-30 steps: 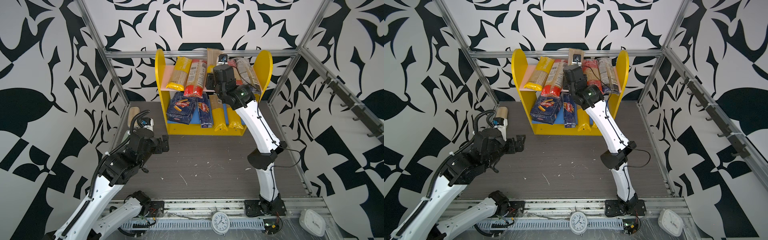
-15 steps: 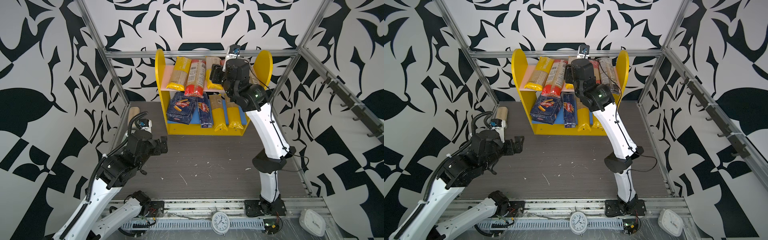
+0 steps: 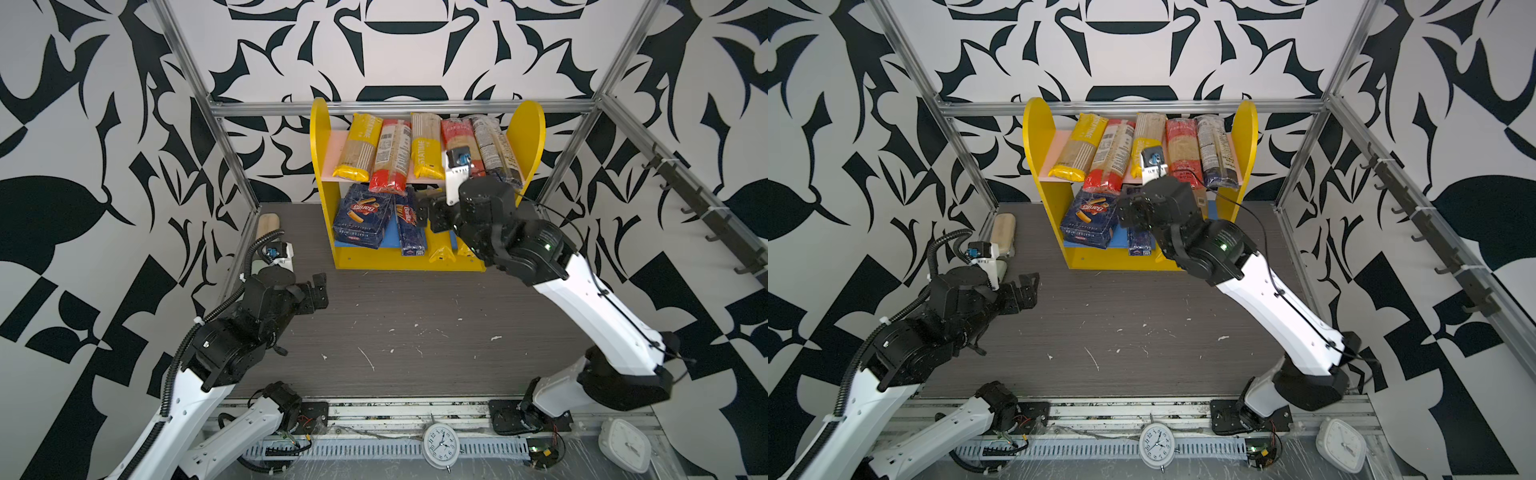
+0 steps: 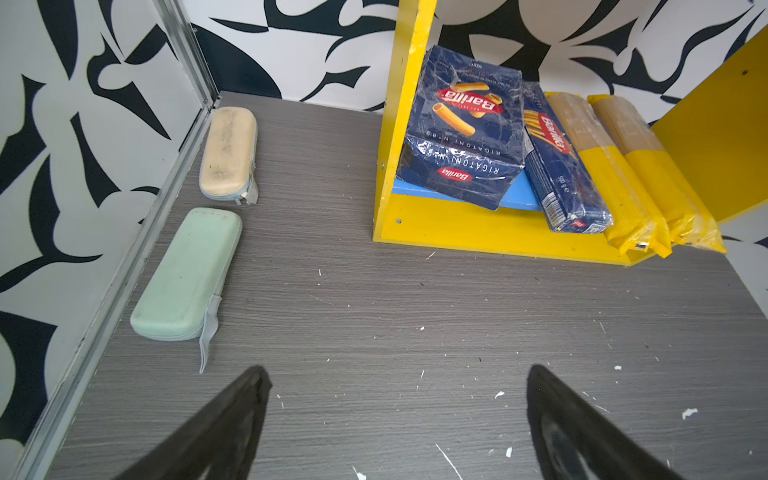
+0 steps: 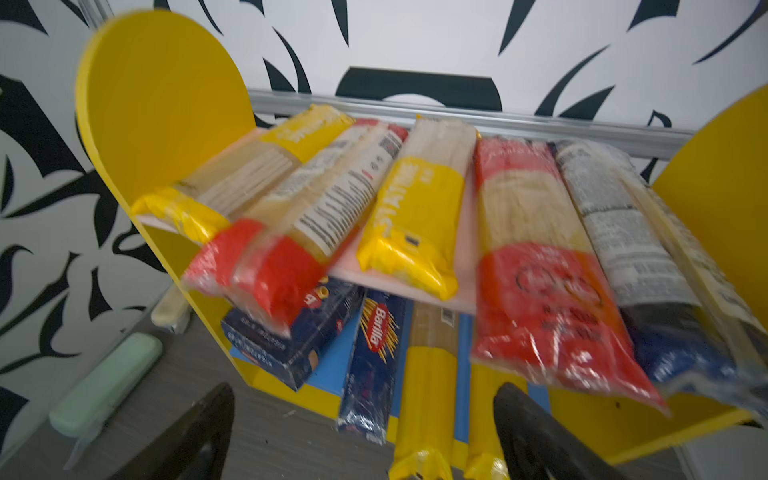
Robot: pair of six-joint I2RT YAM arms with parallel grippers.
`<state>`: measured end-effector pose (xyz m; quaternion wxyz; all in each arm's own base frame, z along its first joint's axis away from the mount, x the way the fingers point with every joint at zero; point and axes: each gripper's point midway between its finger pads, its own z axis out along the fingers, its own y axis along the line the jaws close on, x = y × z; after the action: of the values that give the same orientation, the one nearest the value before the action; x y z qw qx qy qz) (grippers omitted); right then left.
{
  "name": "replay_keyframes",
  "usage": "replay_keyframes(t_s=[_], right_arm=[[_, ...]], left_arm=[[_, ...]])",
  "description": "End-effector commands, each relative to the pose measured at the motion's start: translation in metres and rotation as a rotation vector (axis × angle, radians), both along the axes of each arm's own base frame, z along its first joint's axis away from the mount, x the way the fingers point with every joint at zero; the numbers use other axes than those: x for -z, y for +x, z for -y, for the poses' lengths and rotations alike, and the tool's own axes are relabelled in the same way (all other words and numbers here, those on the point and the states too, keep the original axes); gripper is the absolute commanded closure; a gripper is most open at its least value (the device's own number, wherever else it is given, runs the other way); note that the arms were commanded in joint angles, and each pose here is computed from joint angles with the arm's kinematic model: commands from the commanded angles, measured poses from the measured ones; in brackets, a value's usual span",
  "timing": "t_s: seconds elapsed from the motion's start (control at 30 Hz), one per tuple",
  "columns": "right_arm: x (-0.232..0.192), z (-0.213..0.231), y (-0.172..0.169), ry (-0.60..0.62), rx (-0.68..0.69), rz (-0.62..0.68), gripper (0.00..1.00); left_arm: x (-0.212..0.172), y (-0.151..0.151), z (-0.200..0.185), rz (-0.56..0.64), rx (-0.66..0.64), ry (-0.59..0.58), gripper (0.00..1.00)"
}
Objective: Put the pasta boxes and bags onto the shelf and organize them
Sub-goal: 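Open the right gripper and draw it back from the shelf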
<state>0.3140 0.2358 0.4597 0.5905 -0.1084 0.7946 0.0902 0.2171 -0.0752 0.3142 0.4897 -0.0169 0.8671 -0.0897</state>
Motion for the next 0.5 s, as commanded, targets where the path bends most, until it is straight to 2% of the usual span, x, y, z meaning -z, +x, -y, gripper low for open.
replay_keyframes(t_s=[0.0,0.13,0.27,0.47], right_arm=[[0.008,0.025,-0.019,0.028,0.002,0.006,0.0],[0.049,0.051,-0.037,-0.036,0.029,-0.073,0.0],[0.087,0.071,-0.055,-0.026,0.044,-0.122,0.0],[0.137,0.112,-0.073,-0.068,0.156,-0.177,0.0]], left_arm=[[0.009,0.0,-0.003,-0.007,-0.017,0.0,0.01],[0.012,0.002,-0.001,-0.004,-0.019,-0.006,0.01],[0.019,0.009,0.002,-0.003,-0.033,-0.005,0.01],[0.034,0.022,0.012,-0.015,-0.02,0.013,0.01]])
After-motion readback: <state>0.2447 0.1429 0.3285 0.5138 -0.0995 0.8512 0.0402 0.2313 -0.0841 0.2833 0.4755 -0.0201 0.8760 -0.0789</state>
